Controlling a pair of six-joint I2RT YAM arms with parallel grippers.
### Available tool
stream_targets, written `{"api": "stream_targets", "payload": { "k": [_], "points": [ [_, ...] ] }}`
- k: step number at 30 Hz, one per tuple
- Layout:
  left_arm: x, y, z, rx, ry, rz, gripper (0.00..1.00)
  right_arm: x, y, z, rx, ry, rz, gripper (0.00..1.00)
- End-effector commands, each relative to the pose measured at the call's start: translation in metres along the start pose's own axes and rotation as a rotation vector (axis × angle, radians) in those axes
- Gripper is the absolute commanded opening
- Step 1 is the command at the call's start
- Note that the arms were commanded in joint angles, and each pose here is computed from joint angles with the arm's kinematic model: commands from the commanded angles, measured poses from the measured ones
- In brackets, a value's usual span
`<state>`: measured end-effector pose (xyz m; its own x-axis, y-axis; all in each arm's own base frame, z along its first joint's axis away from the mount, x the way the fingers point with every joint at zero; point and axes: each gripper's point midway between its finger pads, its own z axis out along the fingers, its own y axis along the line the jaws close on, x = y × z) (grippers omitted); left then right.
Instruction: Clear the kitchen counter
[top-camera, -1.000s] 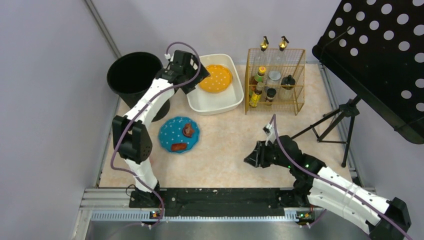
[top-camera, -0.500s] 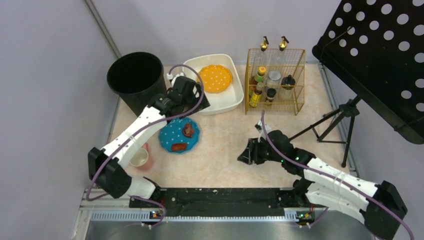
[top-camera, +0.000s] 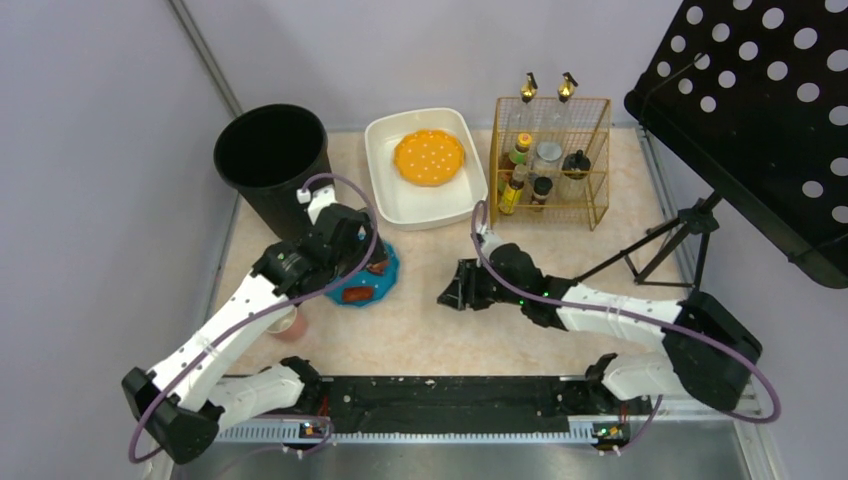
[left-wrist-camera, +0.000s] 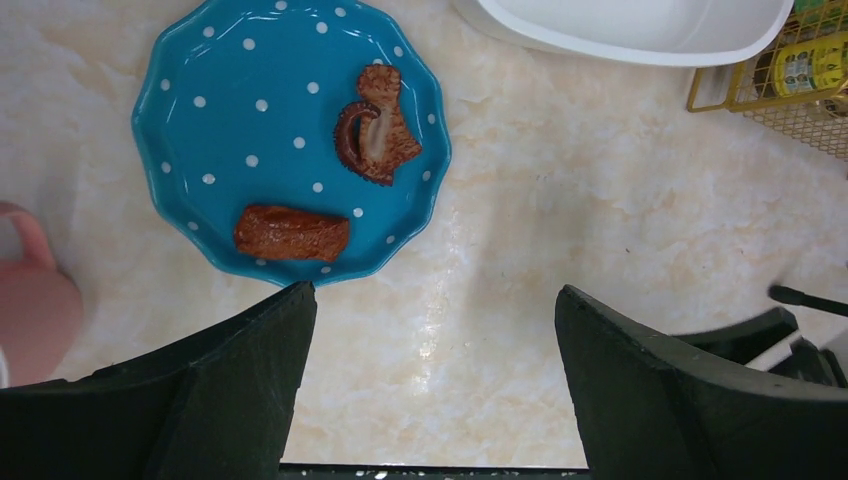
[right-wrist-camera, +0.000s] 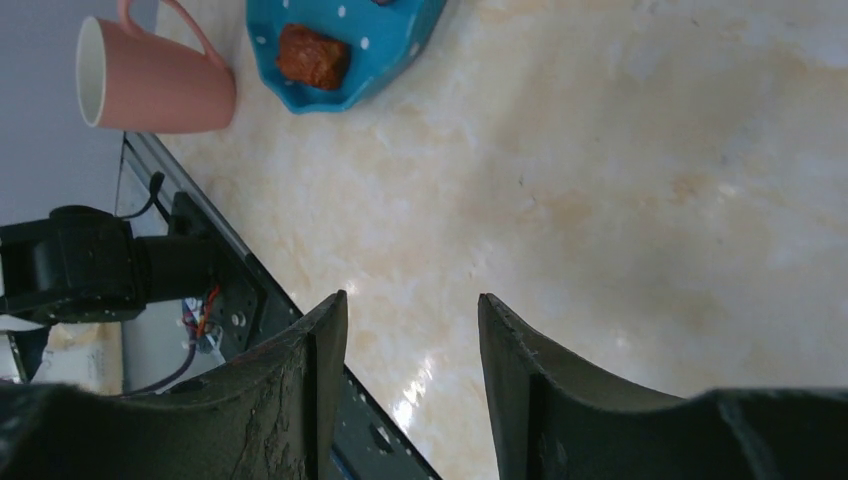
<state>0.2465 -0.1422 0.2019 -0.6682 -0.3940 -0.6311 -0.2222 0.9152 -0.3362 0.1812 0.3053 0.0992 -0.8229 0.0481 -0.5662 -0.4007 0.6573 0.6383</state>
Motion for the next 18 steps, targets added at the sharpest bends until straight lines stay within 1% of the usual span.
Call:
{"api": "stream_targets", "payload": {
  "k": [1,6,10,18],
  "points": [
    [-0.008,0.01,-0.018,0.034,-0.071,-0.028,0.93,-0.043,0.046,0.027,-0.121,-0.121,0.015,0.5],
    [-0.007,0.02,-0.026,0.052,-0.101,-0.02,0.93,-0.038,0.05,0.071,-0.131,-0.076,0.064,0.49],
    [-0.006,0.025,-0.033,0.068,-0.113,-0.014,0.93,-0.037,0.056,0.099,-0.127,-0.053,0.066,0.48],
    [-0.004,0.034,-0.043,0.12,-0.162,-0.033,0.94,-0.031,0.048,0.14,-0.091,-0.031,0.101,0.47]
  ]
}}
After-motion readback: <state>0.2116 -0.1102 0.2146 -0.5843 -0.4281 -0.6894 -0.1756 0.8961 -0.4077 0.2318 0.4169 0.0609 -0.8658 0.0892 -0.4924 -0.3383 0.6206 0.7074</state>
